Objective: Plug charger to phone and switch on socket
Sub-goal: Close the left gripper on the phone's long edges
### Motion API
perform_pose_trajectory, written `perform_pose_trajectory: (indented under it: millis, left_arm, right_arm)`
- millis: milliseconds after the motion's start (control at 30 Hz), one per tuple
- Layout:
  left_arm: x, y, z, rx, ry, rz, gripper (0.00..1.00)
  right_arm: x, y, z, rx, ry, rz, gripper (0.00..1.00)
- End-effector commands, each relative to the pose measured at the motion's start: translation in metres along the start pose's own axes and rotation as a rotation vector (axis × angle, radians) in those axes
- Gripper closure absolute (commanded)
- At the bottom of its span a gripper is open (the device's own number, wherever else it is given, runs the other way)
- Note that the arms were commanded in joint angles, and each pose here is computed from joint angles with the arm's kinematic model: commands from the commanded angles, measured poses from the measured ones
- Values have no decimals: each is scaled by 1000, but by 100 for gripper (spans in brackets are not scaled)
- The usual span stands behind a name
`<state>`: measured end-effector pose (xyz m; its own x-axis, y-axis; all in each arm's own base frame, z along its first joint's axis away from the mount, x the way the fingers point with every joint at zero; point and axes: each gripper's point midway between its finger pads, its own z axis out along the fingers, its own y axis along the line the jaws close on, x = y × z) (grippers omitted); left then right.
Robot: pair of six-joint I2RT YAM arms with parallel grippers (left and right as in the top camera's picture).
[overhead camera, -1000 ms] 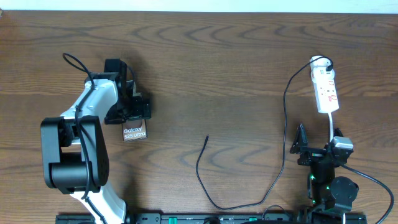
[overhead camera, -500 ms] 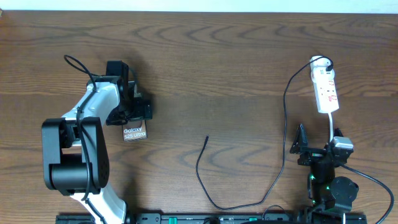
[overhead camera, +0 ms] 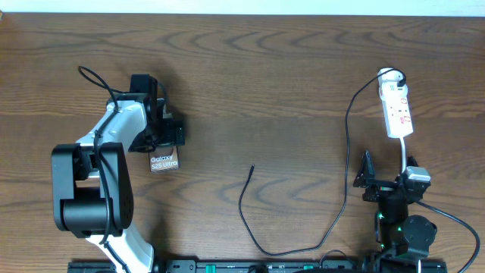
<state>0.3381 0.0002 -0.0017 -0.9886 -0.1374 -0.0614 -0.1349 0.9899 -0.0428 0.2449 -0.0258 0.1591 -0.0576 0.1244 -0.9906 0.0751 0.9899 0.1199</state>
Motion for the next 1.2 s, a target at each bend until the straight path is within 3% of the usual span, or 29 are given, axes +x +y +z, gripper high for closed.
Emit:
perform_pose_trajectory:
  millis: [0, 1167]
  left_arm:
    - [8, 4, 8, -16, 23, -4, 0]
    - [7, 8, 9, -64, 20, 9, 0]
  right_arm:
    - [0, 2, 0, -5, -1, -14, 1]
    - [0, 2, 0, -5, -1, -14, 1]
